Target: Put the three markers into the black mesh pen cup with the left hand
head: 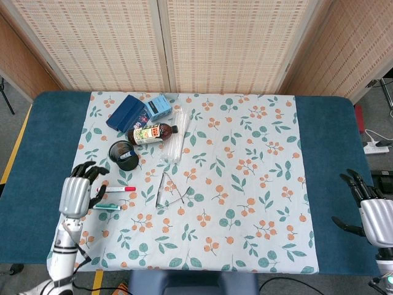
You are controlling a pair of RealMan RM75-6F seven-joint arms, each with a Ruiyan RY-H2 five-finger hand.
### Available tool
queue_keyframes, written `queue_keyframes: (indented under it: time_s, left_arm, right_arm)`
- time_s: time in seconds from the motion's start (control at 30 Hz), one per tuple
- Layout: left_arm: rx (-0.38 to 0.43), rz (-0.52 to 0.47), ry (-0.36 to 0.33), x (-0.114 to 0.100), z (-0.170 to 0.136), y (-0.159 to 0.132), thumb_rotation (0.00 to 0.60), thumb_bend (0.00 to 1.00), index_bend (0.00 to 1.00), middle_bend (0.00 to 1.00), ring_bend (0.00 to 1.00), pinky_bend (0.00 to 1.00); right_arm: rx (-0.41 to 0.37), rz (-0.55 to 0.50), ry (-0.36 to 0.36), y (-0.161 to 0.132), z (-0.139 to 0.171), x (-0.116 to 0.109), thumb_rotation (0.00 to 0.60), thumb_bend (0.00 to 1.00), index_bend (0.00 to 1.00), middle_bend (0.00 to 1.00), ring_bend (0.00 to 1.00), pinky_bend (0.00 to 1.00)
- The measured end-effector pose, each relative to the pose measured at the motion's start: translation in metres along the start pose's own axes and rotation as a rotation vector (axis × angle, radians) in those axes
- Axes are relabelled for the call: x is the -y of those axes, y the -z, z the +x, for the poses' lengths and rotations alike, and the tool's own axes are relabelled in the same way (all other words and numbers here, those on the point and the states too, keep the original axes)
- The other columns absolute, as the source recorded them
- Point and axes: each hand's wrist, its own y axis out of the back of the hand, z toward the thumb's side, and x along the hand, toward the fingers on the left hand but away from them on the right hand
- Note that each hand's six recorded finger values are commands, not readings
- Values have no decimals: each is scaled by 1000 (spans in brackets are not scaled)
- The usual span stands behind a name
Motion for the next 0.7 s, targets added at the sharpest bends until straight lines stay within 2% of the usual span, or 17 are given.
queue_keyframes:
  time_s: [0.07,0.17,0.27,0.43,0.53,0.7]
  left_arm:
    - [-54,79,-20,3,-28,8,600,298,411,412,233,269]
    - [-85,123,-9,18,-47,9,600,298,405,397,233,269]
    - [-67,157,34,42,-56,2,600,299,405,394,233,267]
    - [-20,242,67,75,-63,-19,600,299,404,388,233,265]
    - [7,285,87,90,-62,-31,600,299,396,370,233,263]
    - [32,300,112,107,-59,-42,600,298,394,367,233,261]
  right_arm:
    - [-3,-1,2,-1,0,0,600,0,147,61,279,303]
    - [-4,0,0,-1,0,0,600,0,147,61,279,303]
    - [-4,0,-6,-1,0,2,600,0,147,61,279,303]
    - [-1,-2,-6,-1,-1,1,600,0,147,61,279,303]
    - [3,-4,-3,1,-1,0,600,0,147,61,279,303]
    - [4,-7,-5,2,-1,0,600,0,147,61,279,303]
